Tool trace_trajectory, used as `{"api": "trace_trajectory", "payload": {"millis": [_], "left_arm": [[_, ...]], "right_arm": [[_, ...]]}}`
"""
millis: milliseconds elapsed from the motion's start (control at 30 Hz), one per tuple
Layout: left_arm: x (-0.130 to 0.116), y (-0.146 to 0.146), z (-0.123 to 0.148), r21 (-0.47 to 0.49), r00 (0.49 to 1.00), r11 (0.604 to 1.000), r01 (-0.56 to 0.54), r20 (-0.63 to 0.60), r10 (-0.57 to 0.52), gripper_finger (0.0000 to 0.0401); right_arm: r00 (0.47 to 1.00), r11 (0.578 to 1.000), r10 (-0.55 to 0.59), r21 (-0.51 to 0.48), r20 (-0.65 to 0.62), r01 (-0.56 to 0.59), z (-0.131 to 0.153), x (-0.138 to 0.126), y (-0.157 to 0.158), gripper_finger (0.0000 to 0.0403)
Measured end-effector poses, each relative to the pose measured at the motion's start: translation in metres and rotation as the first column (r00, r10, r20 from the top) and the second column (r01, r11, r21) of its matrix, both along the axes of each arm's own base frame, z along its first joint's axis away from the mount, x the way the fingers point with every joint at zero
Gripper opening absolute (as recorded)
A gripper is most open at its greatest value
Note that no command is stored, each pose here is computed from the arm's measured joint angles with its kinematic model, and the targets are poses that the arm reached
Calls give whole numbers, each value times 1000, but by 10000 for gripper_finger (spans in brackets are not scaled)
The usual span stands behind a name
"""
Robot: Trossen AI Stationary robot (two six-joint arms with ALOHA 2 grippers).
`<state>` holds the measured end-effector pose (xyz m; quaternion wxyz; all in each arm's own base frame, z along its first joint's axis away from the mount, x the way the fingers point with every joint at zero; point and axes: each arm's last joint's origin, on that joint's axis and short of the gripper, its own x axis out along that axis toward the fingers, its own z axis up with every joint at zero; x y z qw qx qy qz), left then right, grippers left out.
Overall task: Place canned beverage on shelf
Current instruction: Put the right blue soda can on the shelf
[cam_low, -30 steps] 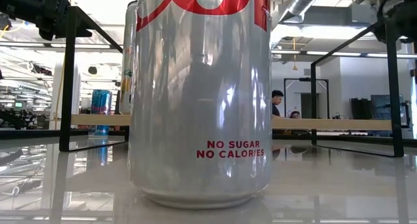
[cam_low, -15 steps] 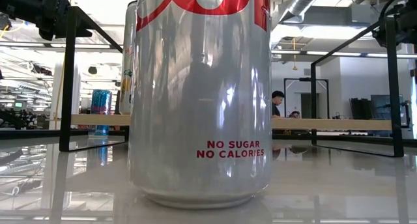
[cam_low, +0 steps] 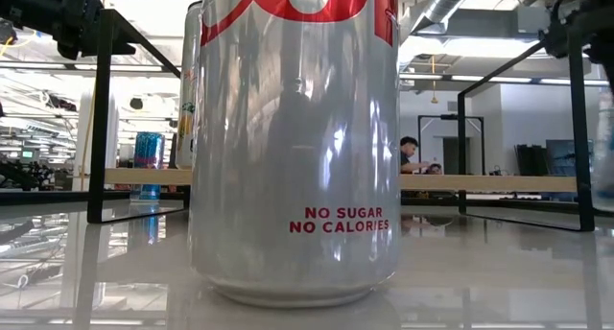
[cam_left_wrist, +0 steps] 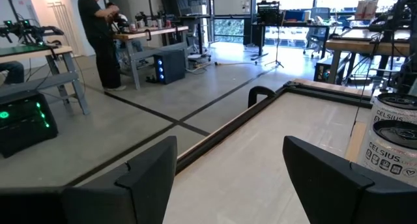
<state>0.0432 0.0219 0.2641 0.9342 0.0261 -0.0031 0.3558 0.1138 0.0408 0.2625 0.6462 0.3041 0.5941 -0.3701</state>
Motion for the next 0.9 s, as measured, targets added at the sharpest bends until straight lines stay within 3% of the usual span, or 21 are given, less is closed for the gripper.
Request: {"api": "trace_trajectory", "payload": {"millis": [133,233,333,467,567,633,733,900], "left_arm": [[0,0,0,0,1000,1000,0,0,0,265],[0,0,0,0,1000,1000,0,0,0,265],[0,0,0,0,1000,1000,0,0,0,265],[0,0,0,0,1000,1000,-1,0,1,265],[0,0,0,0,1000,1000,-1,0,1,265],[0,0,0,0,1000,1000,0,0,0,265],[0,0,0,0,1000,1000,-1,1,1,265],[0,0,0,0,1000,1000,0,0,0,265]], "right_arm": [[999,989,-3,-145,43,9,16,1,-5,260],[994,952,9,-306,111,25,26,8,-12,260],[987,886,23,-461,156,52,39,18,-21,260],[994,793,29,-608,101,39,52,37,-39,260],[997,712,67,-702,24,-31,62,57,-53,260],[994,682,109,-727,-5,-79,69,75,-61,260],[982,686,190,-716,1,-132,84,105,-71,260],[953,781,300,-586,45,-218,101,139,-84,260]]}}
